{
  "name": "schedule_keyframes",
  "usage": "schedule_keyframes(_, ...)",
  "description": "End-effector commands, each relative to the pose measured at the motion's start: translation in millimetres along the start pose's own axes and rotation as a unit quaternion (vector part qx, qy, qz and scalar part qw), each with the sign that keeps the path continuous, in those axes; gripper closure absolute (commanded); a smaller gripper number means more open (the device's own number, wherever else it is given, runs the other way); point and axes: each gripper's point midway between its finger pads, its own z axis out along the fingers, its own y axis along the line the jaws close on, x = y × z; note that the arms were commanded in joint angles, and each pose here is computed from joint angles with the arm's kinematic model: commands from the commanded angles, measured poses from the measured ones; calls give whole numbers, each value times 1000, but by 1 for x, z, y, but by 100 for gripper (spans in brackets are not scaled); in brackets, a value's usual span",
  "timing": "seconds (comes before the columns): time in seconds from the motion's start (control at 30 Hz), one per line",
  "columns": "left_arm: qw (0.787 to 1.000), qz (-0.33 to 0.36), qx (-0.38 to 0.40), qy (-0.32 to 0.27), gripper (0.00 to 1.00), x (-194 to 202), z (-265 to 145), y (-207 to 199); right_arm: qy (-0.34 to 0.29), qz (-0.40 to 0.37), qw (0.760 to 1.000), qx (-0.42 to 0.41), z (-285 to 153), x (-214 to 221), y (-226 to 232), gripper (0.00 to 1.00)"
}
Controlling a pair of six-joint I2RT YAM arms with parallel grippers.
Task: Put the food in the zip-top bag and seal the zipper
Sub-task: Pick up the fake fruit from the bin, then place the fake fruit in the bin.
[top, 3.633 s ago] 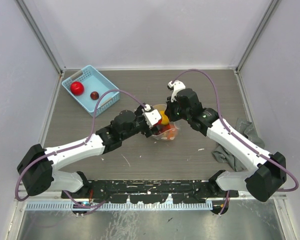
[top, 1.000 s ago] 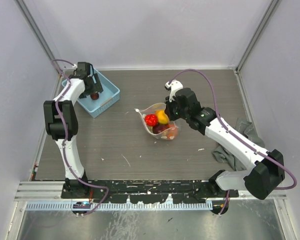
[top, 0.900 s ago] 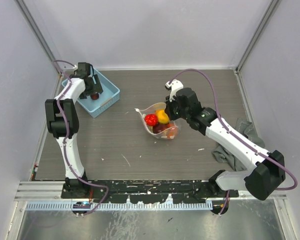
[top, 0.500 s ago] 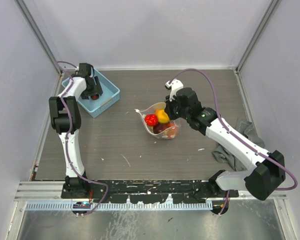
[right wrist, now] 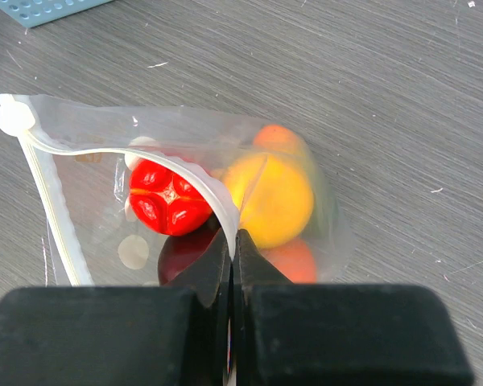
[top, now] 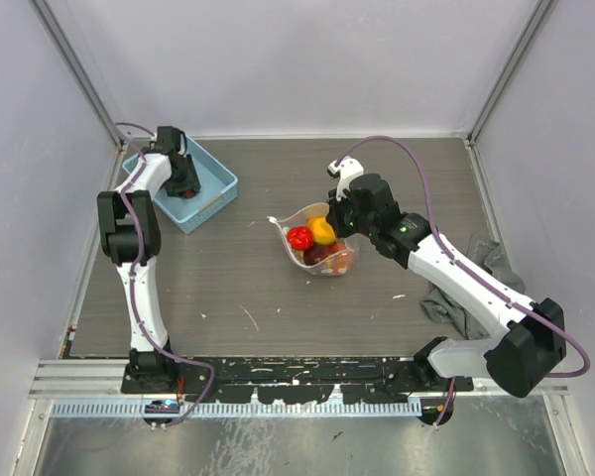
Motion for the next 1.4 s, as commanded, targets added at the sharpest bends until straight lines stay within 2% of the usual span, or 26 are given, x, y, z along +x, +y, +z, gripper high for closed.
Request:
schedule_keyframes(0.0, 999, 4, 30, -45, 68, -24, -36, -6, -54, 10, 998, -11, -13, -30, 5, 100)
schedule_keyframes(0.1, 998, -2, 45, -51, 72, -23, -52, -10, -55, 11, 998, -13, -14, -30, 6, 100)
schedule_keyframes(0.27, 994, -20, 83, -73, 73, -19, -87, -20, -55, 12, 998, -14, -16, -31, 7, 100)
schedule_keyframes(0.53, 983, -40, 152, -94, 74, 11, -144, -46, -60, 9, 998, -9, -18, -36, 5, 100)
schedule_keyframes(0.83, 963, -8, 239, -126, 74, 51, -209, -95, -67, 8, 998, -5, -19, -41, 3, 100)
schedule_keyframes(0.97, 951, 19, 275, -144, 74, 71, -238, -113, -65, 11, 998, -4, -21, -41, 4, 100)
schedule_keyframes(1.37, 893, 102, 396, -189, 74, 139, -321, -161, -58, 14, 998, -14, -25, -44, 8, 100)
